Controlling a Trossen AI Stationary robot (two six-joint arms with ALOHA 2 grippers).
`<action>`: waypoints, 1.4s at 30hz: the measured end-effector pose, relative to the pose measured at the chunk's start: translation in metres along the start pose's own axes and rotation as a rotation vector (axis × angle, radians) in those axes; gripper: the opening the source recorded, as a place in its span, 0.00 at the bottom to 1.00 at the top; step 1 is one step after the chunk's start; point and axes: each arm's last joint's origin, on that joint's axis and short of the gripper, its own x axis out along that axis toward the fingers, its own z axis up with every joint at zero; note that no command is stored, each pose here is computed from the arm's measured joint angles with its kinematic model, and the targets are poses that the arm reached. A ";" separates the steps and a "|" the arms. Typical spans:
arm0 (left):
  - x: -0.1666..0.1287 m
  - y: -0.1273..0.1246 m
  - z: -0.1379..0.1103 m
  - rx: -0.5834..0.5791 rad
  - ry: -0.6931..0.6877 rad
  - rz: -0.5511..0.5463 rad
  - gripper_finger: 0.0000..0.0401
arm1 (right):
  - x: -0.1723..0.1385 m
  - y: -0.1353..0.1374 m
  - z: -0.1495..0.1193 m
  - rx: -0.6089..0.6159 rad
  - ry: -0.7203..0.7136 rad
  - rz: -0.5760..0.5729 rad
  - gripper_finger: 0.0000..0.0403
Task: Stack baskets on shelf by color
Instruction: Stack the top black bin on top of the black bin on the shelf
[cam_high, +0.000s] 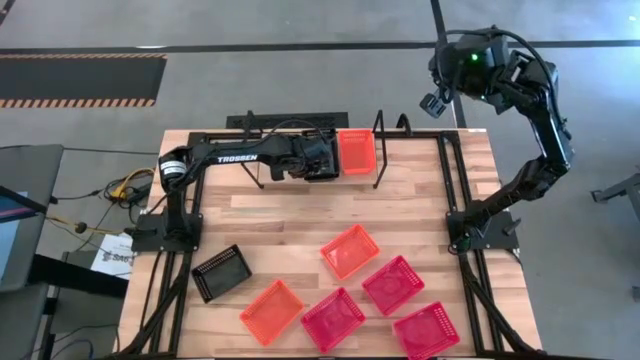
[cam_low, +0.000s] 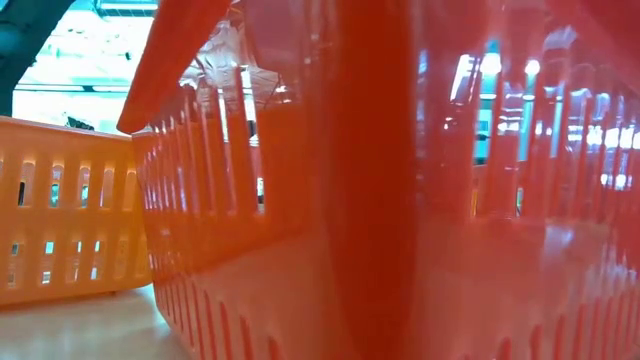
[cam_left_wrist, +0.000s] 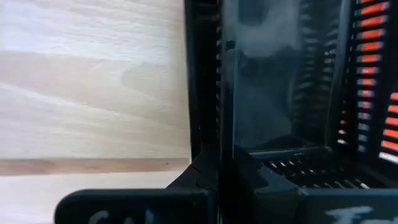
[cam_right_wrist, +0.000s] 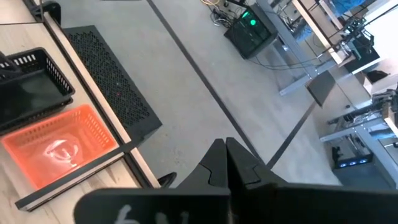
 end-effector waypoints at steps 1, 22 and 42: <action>0.000 0.000 0.000 0.004 0.000 -0.002 0.00 | 0.000 0.000 0.000 0.000 0.000 0.001 0.00; -0.027 -0.011 0.019 0.147 -0.005 -0.034 0.27 | 0.000 0.001 -0.001 -0.005 0.002 0.022 0.00; -0.078 -0.042 -0.068 0.761 0.048 -0.210 0.03 | 0.000 0.002 0.000 -0.012 -0.008 0.048 0.00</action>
